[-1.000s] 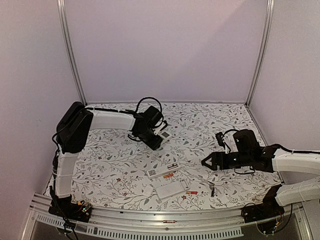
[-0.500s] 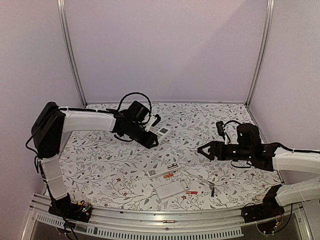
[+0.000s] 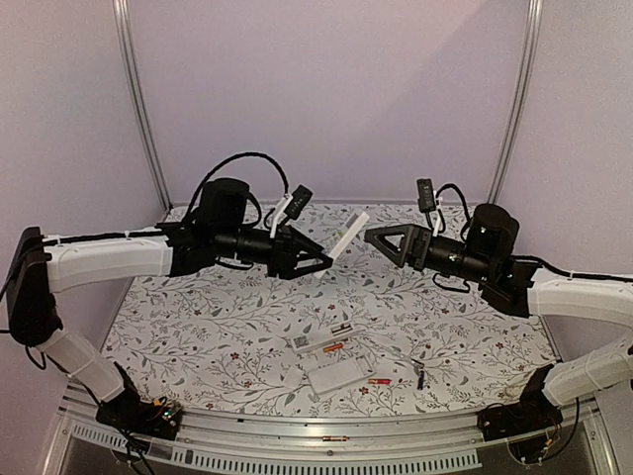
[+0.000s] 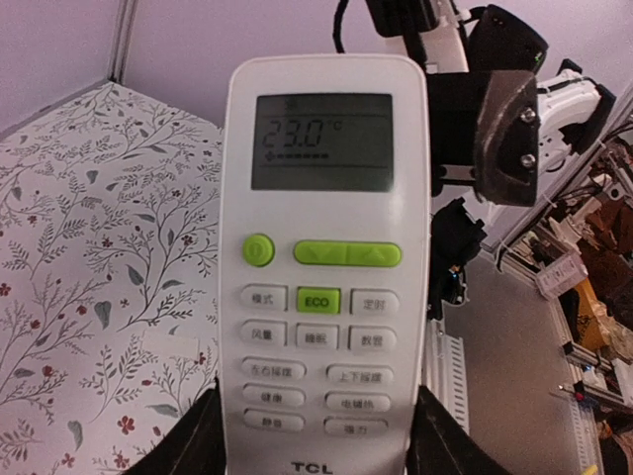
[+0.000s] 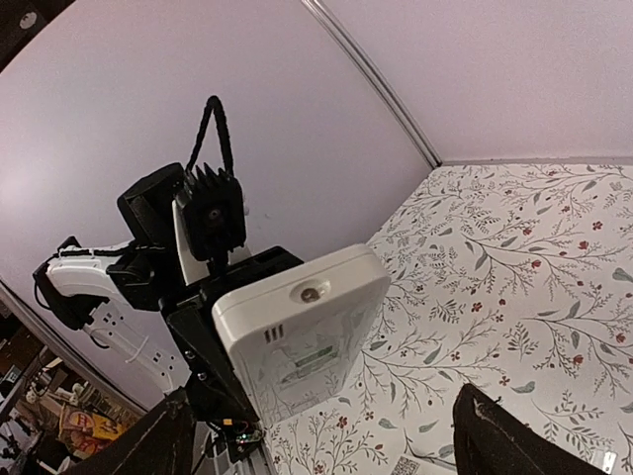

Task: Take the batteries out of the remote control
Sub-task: Pass from the left arm to the right

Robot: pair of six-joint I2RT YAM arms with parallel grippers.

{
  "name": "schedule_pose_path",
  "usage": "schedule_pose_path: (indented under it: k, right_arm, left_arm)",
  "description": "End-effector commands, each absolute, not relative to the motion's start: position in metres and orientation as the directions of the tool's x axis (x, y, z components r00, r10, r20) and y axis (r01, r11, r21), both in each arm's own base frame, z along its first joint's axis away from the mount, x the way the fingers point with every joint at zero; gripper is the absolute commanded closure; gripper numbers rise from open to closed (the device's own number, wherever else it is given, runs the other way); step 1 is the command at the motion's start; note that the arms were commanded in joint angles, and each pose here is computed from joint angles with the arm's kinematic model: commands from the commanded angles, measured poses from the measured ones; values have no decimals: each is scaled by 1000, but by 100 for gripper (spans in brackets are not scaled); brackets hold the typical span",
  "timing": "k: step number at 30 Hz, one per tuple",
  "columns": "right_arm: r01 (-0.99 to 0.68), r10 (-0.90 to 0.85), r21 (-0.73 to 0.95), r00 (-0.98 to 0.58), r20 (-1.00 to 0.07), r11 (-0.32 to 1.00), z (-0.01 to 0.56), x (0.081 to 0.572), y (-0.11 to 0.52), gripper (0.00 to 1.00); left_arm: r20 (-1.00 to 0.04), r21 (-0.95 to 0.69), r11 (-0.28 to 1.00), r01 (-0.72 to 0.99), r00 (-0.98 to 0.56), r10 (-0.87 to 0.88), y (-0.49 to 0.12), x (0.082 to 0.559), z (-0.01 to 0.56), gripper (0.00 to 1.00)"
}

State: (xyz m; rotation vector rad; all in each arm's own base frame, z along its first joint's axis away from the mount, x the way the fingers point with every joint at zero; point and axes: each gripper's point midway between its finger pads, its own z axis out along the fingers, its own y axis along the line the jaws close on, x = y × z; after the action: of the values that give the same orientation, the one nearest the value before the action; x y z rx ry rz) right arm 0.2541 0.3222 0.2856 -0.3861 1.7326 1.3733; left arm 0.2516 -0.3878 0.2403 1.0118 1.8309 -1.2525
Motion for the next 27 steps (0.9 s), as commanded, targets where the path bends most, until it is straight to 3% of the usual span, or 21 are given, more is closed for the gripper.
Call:
schedule_pose_path:
  k: [1, 9, 11, 16, 18, 21, 27]
  right_arm:
    - [-790, 280, 567, -504, -817, 233, 324, 241, 343, 10]
    - [-820, 270, 543, -489, -829, 183, 333, 235, 361, 12]
    - [-828, 270, 531, -477, -836, 182, 335, 234, 362, 21]
    - [-823, 272, 536, -481, -833, 189, 332, 234, 362, 60]
    - [-821, 273, 537, -480, -834, 194, 330, 234, 361, 71]
    - [-819, 274, 527, -466, -841, 225, 328, 235, 356, 77]
    - [-812, 129, 444, -428, -894, 379, 295, 241, 347, 79]
  left_arm:
    - [-920, -358, -8, 934, -352, 170, -401, 207, 284, 53]
    - [-925, -351, -91, 932, -330, 188, -407, 185, 289, 53]
    - [-925, -351, -97, 931, -329, 189, -407, 184, 289, 53]
    - [-923, -353, -83, 932, -333, 192, -407, 187, 286, 50]
    - [-922, -355, -72, 932, -335, 195, -408, 189, 285, 43]
    - [-921, -342, -2, 940, -335, 197, -407, 200, 285, 20]
    - [-944, -277, 189, 942, -304, 129, -386, 233, 305, 8]
